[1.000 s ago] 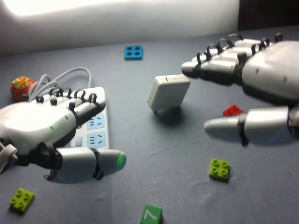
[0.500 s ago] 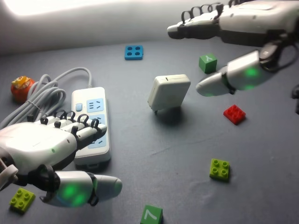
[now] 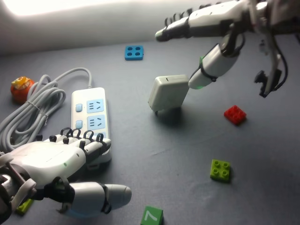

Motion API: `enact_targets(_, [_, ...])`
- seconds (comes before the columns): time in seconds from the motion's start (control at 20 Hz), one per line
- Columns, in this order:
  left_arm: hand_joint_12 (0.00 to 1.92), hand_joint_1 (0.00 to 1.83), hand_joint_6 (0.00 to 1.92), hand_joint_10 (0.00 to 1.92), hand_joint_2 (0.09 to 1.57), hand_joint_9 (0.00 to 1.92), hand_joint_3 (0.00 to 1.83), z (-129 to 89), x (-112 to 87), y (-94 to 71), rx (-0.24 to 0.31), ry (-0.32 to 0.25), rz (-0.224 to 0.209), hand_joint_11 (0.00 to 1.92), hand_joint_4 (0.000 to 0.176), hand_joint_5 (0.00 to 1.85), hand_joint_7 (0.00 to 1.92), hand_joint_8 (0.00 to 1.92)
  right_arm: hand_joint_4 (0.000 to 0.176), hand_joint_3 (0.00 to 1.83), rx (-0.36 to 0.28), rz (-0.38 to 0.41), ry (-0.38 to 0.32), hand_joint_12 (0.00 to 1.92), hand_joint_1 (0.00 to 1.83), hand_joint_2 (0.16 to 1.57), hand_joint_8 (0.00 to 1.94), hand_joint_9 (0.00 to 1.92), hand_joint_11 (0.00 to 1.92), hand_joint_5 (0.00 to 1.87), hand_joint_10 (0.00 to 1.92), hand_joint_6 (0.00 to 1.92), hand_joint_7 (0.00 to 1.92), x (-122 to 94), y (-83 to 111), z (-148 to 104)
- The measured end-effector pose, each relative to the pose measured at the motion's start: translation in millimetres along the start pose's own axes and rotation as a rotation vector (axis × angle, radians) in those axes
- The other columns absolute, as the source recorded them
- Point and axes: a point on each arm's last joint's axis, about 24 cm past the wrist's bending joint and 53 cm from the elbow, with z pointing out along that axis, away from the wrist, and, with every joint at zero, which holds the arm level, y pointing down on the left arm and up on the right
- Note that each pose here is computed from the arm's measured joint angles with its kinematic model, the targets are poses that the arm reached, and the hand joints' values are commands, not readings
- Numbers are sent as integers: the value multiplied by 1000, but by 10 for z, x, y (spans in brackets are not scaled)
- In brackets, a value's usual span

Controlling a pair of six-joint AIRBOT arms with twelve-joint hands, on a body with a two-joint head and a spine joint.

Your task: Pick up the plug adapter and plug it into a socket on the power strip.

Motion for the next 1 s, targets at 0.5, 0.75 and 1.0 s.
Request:
enact_targets(0.5, [137,0,1,1,1123,22,0,43,44,101,-35,4,28,0,0,35,32,2,0,0,37,74,89,475,1170,922,3,43,0,135,4,6,71,317,-75,282])
enact_targets(0.75, [169,0,0,7,1120,53,0,97,48,91,-38,-14,18,0,0,51,58,3,0,0,58,88,94,479,1224,929,1,37,0,145,1,2,59,303,-153,321])
enact_targets(1.0, [162,0,2,1,1118,43,0,120,21,124,-48,-24,24,0,0,43,50,2,0,1,97,90,119,511,1292,939,1,55,0,131,2,0,65,429,-335,405])
